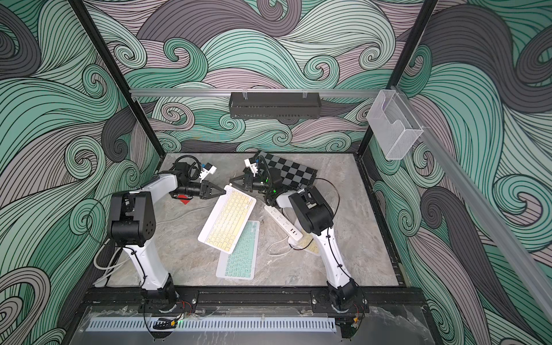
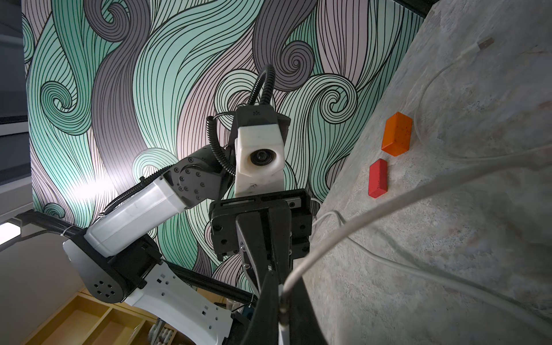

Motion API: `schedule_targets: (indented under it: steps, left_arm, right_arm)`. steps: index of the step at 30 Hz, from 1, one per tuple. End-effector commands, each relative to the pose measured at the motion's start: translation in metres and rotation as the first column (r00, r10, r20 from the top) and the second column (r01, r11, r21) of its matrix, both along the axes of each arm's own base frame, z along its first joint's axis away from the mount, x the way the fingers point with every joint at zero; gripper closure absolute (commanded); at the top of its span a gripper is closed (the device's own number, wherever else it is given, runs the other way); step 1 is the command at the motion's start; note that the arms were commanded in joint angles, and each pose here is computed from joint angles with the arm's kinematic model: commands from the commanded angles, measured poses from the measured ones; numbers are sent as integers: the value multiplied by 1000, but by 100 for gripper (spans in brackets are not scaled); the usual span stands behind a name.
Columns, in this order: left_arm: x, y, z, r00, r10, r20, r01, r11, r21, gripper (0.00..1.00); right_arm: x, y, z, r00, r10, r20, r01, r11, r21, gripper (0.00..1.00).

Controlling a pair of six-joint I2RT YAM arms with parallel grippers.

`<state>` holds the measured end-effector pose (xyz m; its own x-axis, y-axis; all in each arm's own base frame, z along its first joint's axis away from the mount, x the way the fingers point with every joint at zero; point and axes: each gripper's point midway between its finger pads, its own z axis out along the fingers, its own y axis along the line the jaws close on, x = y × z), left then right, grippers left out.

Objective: Unplug the wireless keyboard
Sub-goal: Remove the power cord from the keyboard.

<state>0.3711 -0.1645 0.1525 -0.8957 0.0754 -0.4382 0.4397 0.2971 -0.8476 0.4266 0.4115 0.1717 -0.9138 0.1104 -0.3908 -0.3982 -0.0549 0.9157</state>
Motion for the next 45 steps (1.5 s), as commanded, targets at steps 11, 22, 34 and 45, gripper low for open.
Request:
schedule_targets:
  steps: [11,22,34,45]
  left_arm:
    - [-12,-10,4,1000,27,-6,-27,998,50,100]
    - [-8,-12,8,998,59,7,-60,997,57,100]
    - [-13,-23,20,996,54,64,-53,998,-16,100]
    - [-10,-23,24,995,61,84,-62,998,12,100]
  right_arm:
    - [73,-60,84,896,-441,55,419,879,227,100]
    - [77,-83,103,758,-605,245,559,796,234,100]
    - [102,-91,121,772,-633,58,584,742,329,100]
    - [102,-94,121,757,-649,78,607,742,284,100]
